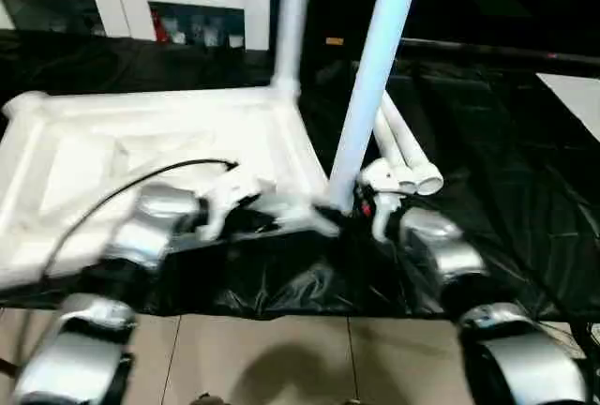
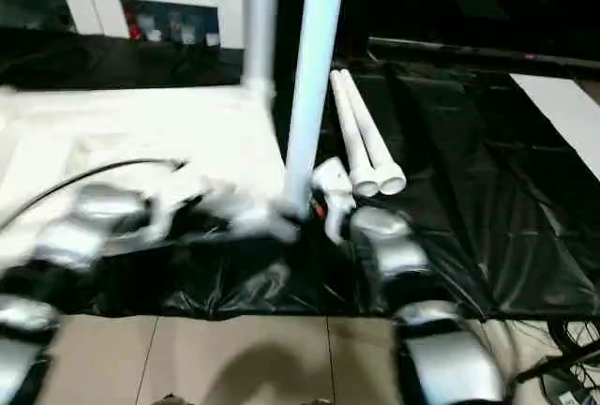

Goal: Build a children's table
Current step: Rotate leg to tighten

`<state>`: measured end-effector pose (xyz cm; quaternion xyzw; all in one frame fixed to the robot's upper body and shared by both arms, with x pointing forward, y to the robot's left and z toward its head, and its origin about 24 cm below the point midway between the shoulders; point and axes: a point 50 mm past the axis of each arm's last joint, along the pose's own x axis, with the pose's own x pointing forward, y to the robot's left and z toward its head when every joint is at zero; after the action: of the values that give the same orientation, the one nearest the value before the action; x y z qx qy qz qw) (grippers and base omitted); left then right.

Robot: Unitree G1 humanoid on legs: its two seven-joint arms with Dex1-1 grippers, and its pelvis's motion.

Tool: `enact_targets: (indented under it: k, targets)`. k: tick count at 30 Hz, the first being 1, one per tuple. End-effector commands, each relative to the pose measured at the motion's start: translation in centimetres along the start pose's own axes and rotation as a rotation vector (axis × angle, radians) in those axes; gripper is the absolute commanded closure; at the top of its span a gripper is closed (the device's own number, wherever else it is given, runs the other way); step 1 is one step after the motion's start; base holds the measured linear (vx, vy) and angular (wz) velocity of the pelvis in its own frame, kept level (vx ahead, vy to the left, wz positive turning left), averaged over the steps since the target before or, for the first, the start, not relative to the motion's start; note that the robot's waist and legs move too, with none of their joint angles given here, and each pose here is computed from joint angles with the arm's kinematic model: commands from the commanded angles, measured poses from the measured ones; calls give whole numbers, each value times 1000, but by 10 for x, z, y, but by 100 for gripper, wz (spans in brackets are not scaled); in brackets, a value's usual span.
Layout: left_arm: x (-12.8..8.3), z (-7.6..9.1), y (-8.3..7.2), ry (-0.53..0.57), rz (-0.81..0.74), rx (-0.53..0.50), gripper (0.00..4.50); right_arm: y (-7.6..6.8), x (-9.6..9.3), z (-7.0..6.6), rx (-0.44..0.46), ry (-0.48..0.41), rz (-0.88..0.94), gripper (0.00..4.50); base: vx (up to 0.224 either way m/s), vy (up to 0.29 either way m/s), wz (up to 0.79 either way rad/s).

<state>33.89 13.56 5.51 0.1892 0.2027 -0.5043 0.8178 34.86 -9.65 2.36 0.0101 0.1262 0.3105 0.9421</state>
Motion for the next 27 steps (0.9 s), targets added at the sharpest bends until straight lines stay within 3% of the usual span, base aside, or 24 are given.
enact_targets:
  k: [1,3,4,5,6,10,13,17,27]
  targets:
    - [25,19,-9,-78,59,-20,450,33,18,-7,16,47,28,176,0,0,0]
    - [30,22,-12,-82,65,-16,450,38,21,-5,32,37,16,176,0,0,0]
    - [39,26,-18,-89,65,-5,450,48,26,2,0,-4,30,141,0,0,0]
    - [39,26,-18,-89,65,-5,450,48,26,2,0,-4,30,106,0,0,0]
    - [41,28,-20,-99,48,1,450,51,28,6,-16,-34,46,106,0,0,0]
    - [36,26,-18,-96,35,18,450,44,24,9,-32,-55,74,82,0,0,0]
    - [25,21,-15,-96,-10,52,450,30,16,11,-76,-54,115,46,0,0,0]
    - [8,13,-17,-105,-132,89,450,17,3,13,-156,-18,276,46,0,0,0]
    - [-25,-3,-14,-47,-311,119,450,14,-25,9,-236,98,722,46,0,0,0]
